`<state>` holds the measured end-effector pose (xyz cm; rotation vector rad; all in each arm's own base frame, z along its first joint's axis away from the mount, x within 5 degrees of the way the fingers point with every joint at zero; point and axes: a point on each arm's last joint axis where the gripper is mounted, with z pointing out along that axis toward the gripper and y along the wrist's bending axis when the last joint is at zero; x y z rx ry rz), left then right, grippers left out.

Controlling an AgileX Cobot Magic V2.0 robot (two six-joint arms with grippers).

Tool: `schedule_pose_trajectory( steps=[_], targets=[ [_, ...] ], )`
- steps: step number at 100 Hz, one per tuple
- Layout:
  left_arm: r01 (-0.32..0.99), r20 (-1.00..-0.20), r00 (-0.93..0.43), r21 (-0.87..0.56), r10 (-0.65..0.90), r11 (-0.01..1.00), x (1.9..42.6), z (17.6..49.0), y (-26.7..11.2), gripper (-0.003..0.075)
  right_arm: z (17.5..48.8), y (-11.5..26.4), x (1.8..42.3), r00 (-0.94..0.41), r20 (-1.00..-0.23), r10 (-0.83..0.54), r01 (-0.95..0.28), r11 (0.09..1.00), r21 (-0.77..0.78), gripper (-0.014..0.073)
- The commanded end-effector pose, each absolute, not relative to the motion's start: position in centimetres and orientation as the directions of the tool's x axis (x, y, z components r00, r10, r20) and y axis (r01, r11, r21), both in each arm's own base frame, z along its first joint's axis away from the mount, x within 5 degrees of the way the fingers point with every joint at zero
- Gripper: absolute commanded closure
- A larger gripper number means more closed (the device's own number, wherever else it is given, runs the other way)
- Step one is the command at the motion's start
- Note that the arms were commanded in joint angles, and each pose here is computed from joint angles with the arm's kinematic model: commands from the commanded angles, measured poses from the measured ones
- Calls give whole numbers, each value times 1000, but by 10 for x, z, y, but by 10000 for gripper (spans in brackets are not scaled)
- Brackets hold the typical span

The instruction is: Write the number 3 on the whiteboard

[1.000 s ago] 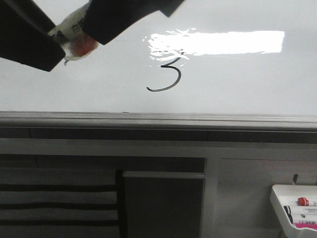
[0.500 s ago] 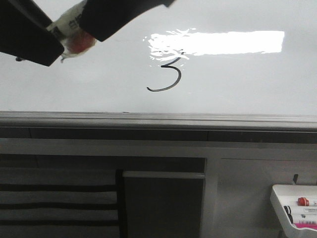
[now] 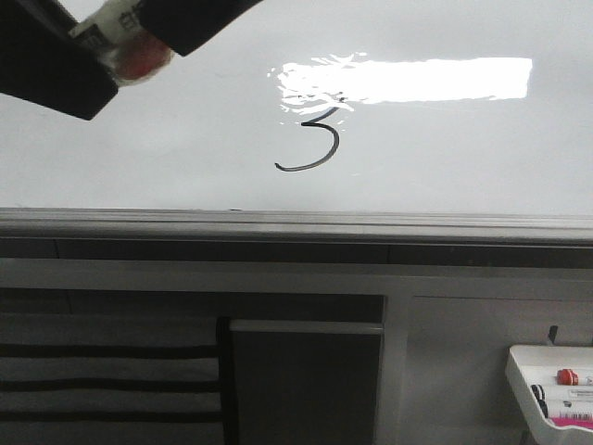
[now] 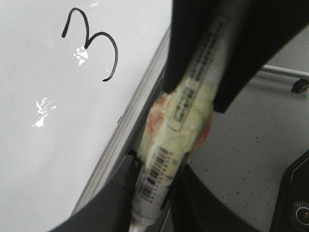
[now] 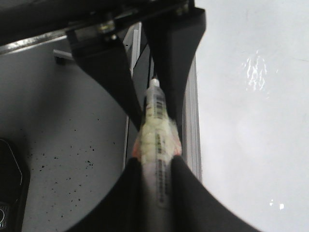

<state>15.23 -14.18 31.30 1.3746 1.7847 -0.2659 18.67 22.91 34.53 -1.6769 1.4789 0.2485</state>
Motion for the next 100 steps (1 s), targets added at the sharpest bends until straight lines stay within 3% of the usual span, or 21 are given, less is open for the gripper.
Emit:
schedule_pose_trajectory(
  steps=[1, 23, 42, 51, 61, 75, 88, 100],
  targets=[
    [852, -775, -20, 318, 632, 417, 153, 329, -145, 686, 373, 226, 185, 315, -698, -643, -842, 151, -518, 666],
    [852, -775, -20, 318, 632, 417, 153, 329, -145, 739, 373, 226, 185, 314, -697, -645, -844, 148, -516, 643],
    [852, -775, -20, 318, 632, 417, 153, 329, -145, 739, 371, 225, 183, 308, -690, -655, -855, 128, -503, 379],
    [851, -777, -26, 314, 629, 422, 153, 329, -144, 739, 374, 222, 183, 303, -695, -652, -852, 141, -504, 337],
    [839, -791, -77, 277, 607, 468, 156, 329, -141, 739, 387, 206, 183, 264, -724, -637, -839, 218, -499, 343],
    [780, -815, -163, 239, 556, 578, 168, 329, -128, 739, 416, 162, 182, 138, -817, -560, -788, 438, -433, 343],
    [638, -869, -268, 164, 417, 753, 187, 328, -106, 739, 437, 119, 172, 52, -867, -496, -709, 593, -382, 343],
    [461, -926, -313, 46, 211, 886, 204, 324, -84, 739, 443, 95, 161, 10, -868, -497, -668, 643, -376, 343]
  ],
)
